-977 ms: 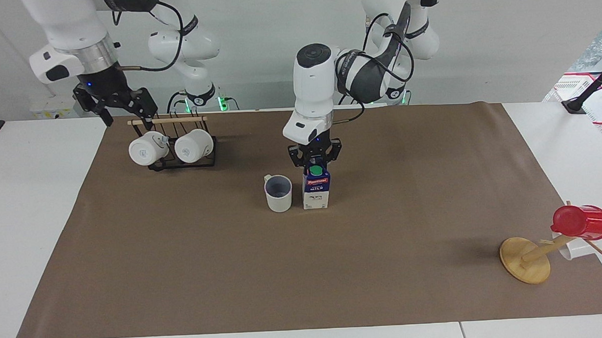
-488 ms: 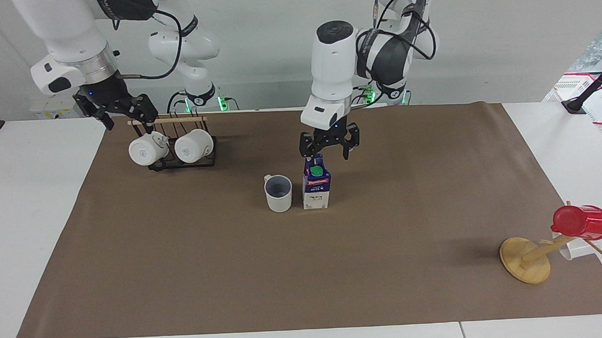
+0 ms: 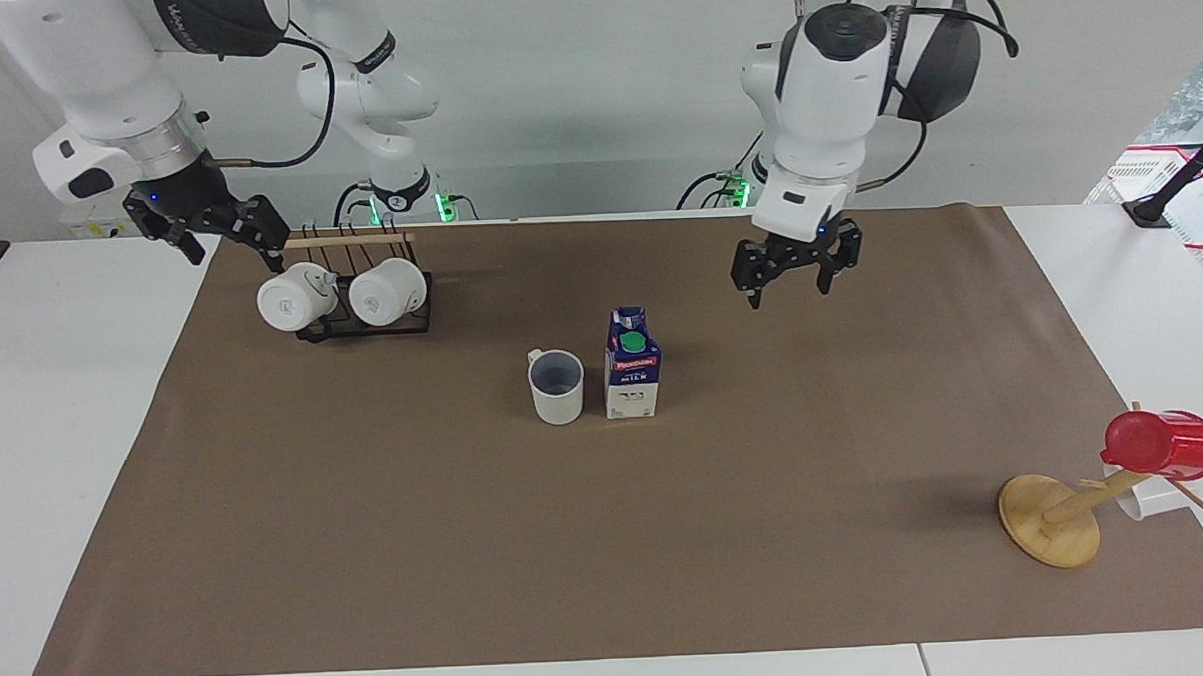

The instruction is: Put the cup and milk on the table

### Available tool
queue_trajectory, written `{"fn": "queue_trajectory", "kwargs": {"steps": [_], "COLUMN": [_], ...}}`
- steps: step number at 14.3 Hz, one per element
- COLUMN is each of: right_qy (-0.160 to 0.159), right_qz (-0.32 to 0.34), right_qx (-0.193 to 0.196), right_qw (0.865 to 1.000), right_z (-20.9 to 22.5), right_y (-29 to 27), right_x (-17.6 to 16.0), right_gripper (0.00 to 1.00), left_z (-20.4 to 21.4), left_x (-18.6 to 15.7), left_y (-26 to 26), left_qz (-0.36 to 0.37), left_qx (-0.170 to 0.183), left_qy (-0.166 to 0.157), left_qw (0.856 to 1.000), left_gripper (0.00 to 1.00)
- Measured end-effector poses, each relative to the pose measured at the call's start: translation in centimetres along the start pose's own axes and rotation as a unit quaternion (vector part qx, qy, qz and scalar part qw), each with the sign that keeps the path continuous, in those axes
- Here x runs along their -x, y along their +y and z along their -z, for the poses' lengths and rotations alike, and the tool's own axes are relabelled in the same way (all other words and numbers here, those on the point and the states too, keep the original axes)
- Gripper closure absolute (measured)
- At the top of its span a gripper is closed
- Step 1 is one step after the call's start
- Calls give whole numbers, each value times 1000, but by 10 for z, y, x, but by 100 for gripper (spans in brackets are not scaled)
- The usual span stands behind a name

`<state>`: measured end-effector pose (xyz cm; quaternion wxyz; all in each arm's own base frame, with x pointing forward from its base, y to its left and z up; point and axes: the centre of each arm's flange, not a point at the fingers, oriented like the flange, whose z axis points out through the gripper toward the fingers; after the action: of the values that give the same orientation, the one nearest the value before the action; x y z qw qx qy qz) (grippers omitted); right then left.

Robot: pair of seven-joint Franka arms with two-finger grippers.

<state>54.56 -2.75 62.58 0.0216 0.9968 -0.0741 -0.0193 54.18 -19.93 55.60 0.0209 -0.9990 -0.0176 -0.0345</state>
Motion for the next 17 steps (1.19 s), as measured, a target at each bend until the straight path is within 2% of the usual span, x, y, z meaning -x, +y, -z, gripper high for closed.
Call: {"fn": "queue_trajectory", "kwargs": {"steps": [4,7,10,11,13,17], "right_qy": [10,11,9,9,9,9], "right_qz": [6,8,9,9,10,10], "right_qx": [-16,-17,-16,-16,-16,-16], "right_qw": [1000,1000,1000,1000,1000,1000], "right_z": [6,9,8,8,8,7], "right_y": [-9,-11,-12,-13,-14,-14], "right_x": [1,1,2,2,2,2], "right_gripper": [0,0,0,0,0,0], "left_z": [7,33,73,81,87,82], "left_x": [-23,-23,-20,-19,-17,-17], "left_y": [-112,-162,-177,-177,-178,-179], "left_qz": [-32,-25,-21,-22,-22,-25], "left_qx": [8,27,32,32,31,31], "left_qy": [-12,-1,9,2,-15,-28], "left_qw": [999,999,999,999,999,999], "left_gripper": [0,0,0,0,0,0]}}
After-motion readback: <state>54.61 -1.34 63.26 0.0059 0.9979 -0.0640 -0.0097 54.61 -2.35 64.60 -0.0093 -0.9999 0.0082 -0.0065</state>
